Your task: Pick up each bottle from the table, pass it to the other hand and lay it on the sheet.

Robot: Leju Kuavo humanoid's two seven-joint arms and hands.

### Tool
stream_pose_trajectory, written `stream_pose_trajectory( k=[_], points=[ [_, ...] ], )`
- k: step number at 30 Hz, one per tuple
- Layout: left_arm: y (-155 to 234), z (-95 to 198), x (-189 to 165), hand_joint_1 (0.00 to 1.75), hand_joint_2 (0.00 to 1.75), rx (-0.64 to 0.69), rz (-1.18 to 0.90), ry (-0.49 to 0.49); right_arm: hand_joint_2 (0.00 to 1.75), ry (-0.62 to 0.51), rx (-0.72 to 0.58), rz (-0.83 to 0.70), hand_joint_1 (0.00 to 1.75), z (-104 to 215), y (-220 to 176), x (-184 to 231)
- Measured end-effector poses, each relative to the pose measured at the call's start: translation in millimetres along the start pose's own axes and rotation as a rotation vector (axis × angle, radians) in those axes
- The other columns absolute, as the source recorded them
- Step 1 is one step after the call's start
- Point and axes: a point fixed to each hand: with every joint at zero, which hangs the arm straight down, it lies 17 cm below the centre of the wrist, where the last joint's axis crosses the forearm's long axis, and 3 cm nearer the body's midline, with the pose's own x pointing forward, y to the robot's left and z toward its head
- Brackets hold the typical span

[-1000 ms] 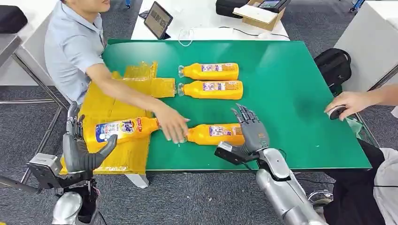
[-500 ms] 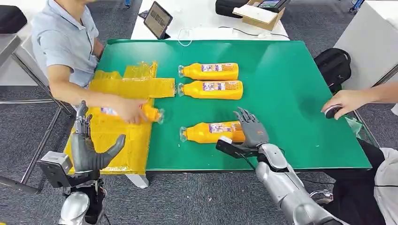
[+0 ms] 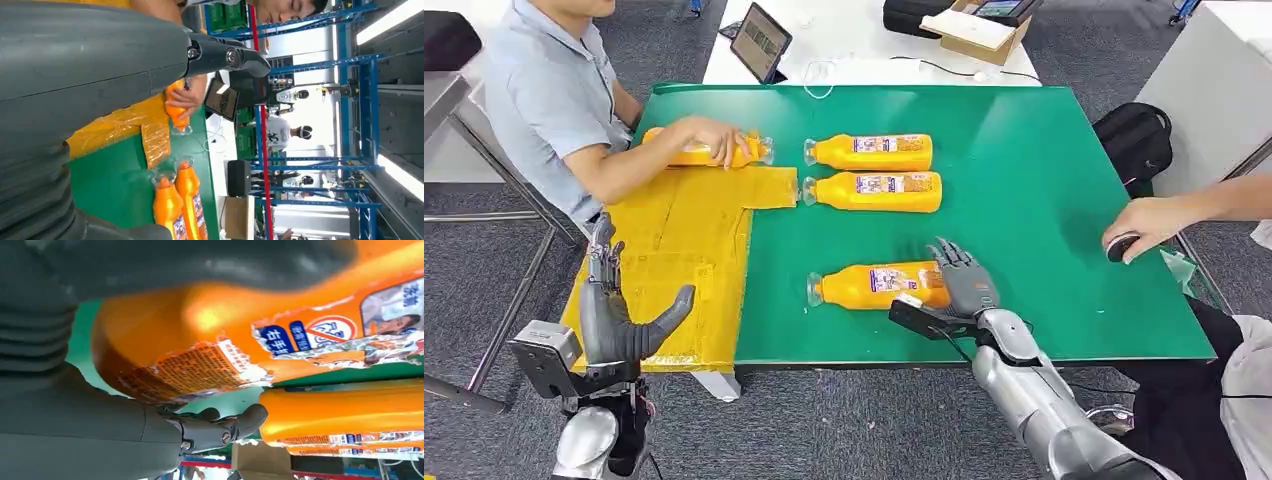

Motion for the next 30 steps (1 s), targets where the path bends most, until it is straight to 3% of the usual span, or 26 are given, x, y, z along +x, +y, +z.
stream_pose_trajectory(
  k=[24,25,26,27,28,29,30],
  points=[
    [0.0,-0.2,0.1,0.0,1.75,0.0,0.0,-0.001,0.0,0.004,0.008,-0.002,0.0,-0.1,2.5,-0.6],
    [0.0,-0.2,0.1,0.0,1.75,0.0,0.0,-0.001,1.75,0.004,0.008,-0.002,1.71,-0.1,2.5,-0.7],
    [0.0,-0.3,0.2,0.0,1.75,0.0,0.0,-0.001,1.75,0.004,0.008,-0.002,1.73,-0.1,2.6,-0.7],
    [-1.0,-0.2,0.9,0.0,1.75,-0.004,0.007,-0.003,1.75,0.003,0.03,-0.003,1.73,-0.3,5.9,-0.3],
    [-3.6,-0.1,3.1,0.0,1.75,-0.016,0.032,-0.012,1.75,0.0,0.107,-0.001,1.4,0.5,18.8,-0.4],
    [-6.9,-0.2,5.0,0.0,1.75,-0.03,0.052,-0.02,1.75,-0.005,0.181,0.001,0.33,-2.0,24.4,-2.1],
    [-8.8,-1.0,6.0,0.0,1.75,-0.037,0.061,-0.026,1.75,-0.015,0.258,-0.004,0.33,-4.4,28.5,-1.2]
  ],
)
